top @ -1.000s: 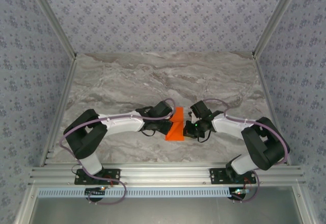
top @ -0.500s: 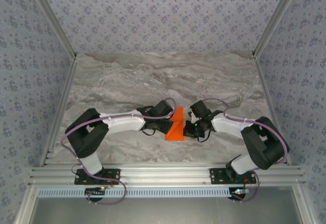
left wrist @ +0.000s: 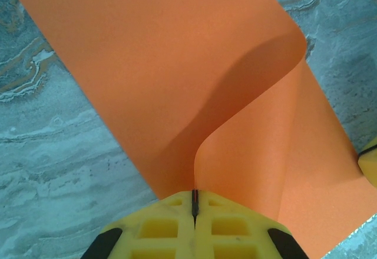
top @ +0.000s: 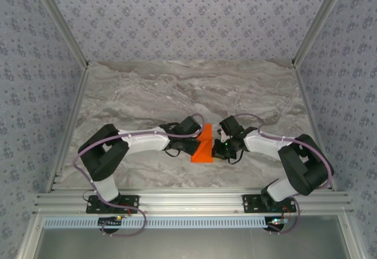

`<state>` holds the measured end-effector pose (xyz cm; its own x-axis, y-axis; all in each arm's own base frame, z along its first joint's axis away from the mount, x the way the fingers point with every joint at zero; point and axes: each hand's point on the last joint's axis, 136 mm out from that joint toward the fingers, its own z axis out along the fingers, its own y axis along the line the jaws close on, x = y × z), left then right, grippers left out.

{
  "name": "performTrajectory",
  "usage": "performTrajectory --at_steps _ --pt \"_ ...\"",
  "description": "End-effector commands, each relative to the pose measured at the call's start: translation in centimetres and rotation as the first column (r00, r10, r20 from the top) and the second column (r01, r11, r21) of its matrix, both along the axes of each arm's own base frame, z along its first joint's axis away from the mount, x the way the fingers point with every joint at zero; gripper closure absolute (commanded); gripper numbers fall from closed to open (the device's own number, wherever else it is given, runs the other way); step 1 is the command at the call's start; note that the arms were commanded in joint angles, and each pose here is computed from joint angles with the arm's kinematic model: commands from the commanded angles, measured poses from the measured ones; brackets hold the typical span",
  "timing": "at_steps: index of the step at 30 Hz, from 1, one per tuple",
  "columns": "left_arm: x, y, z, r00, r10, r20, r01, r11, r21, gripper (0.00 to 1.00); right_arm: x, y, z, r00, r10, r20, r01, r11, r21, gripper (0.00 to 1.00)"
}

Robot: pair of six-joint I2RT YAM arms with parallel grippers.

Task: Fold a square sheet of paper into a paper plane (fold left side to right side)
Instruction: Fold the triangle a second time at the center of the table.

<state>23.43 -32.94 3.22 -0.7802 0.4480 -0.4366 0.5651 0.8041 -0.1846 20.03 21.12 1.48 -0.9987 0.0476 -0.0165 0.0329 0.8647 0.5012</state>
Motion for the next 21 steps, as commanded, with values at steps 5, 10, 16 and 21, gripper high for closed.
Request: performTrajectory --at_steps 5,10,16,21 --pt "0.92 -0.21 0.28 1.000 0.000 0.017 0.000 1.000 0.011 1.00 -1.86 -0.75 -2.17 0.997 0.032 -0.065 -0.037 0.997 -0.074 1.00" --pt "0.93 -0.07 -0.02 1.000 0.001 0.016 -0.001 1.000 0.023 1.00 -1.92 -0.77 -2.28 0.997 0.035 -0.068 -0.040 0.996 -0.078 1.00" --pt "0.92 0.05 -0.36 1.000 0.002 0.012 -0.002 0.999 0.033 1.00 -1.99 -0.79 -2.34 0.997 0.036 -0.071 -0.042 0.996 -0.081 1.00" --pt "0.86 0.12 -0.49 1.000 0.000 0.009 -0.001 0.999 0.037 1.00 -1.93 -0.74 -2.31 0.997 0.038 -0.069 -0.043 0.996 -0.080 1.00"
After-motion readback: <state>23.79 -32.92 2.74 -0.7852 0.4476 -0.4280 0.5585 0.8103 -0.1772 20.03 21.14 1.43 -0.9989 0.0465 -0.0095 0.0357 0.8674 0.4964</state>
